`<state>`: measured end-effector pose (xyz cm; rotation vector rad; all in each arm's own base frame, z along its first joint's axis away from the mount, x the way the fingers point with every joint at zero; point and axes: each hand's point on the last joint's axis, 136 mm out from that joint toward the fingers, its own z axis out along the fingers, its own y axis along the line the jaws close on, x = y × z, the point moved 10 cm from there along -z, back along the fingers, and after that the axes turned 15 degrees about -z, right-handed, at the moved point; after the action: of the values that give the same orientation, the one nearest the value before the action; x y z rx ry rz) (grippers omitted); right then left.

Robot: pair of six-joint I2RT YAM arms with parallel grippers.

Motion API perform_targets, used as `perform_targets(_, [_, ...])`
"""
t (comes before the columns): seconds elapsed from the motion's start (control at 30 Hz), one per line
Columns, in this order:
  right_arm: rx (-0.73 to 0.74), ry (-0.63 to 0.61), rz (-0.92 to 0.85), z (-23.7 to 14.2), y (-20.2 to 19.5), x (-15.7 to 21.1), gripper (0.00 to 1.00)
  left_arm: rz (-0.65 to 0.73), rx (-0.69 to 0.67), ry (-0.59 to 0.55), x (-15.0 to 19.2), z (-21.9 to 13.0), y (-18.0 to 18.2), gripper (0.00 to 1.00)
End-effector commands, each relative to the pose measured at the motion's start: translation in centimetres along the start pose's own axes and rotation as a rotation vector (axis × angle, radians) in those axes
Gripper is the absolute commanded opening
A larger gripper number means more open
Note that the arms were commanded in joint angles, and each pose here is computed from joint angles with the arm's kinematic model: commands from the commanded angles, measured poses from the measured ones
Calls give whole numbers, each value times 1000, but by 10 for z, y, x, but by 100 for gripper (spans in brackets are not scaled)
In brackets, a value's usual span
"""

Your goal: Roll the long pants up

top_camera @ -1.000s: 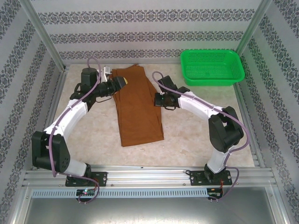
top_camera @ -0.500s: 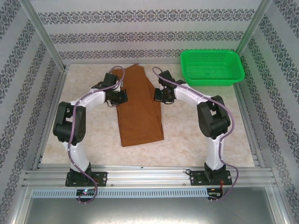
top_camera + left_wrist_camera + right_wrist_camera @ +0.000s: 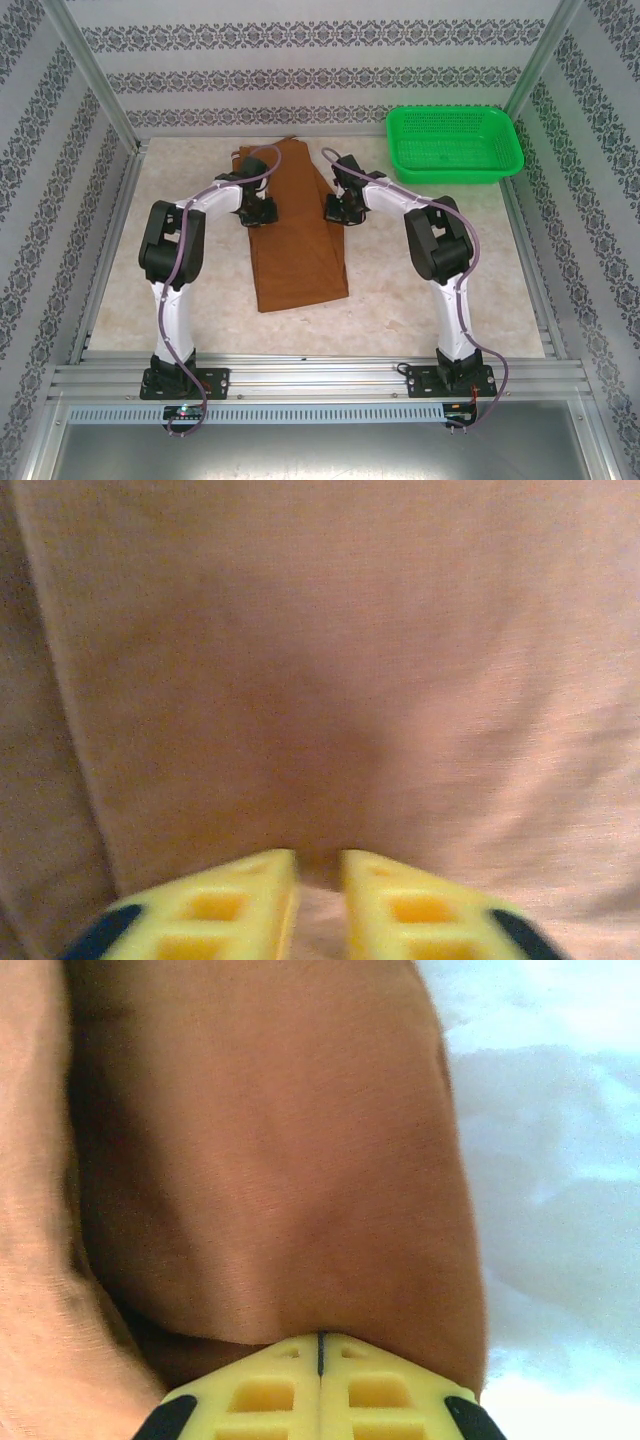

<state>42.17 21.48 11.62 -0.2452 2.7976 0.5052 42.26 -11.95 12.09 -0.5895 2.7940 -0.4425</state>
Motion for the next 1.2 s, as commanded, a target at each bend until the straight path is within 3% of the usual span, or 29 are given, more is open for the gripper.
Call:
perform_targets(0.0, [144,-7,21,-26,-13,9,0,35,-93,-56,10,-23,14,40])
perform_targets(0.07, [223,-46,26,-51,-16,11,0,96,-66,-92,16,-47,9,52])
perform_targets(0.1, [243,-67,24,-66,-17,13,5,149,-52,-116,23,-63,4,55])
perform_targets(0.2, [264,-116,33,-96,-22,23,37,348,-49,-146,60,-94,-12,63])
perform_targets(0.3, [231,-130,71,-115,-30,33,80,528,-129,-179,108,-110,-21,67])
perform_targets(0.37, [191,-129,107,-118,-38,40,89,632,-159,-172,140,-116,-23,67])
perform_targets(0.5, [142,-133,150,-119,-48,52,91,853,-122,-129,205,-129,-20,67])
perform_targets(0.6, [111,-127,173,-116,-52,58,90,939,-91,-87,233,-143,-14,68])
perform_targets(0.77, [80,-133,189,-114,-53,64,90,972,-139,8,246,-140,-6,68])
perform_targets(0.9, [67,-133,201,-112,-54,66,90,1034,-193,82,259,-115,-17,68])
perform_targets(1.17, [61,-137,214,-111,-55,67,89,1114,-352,119,263,-63,-21,69])
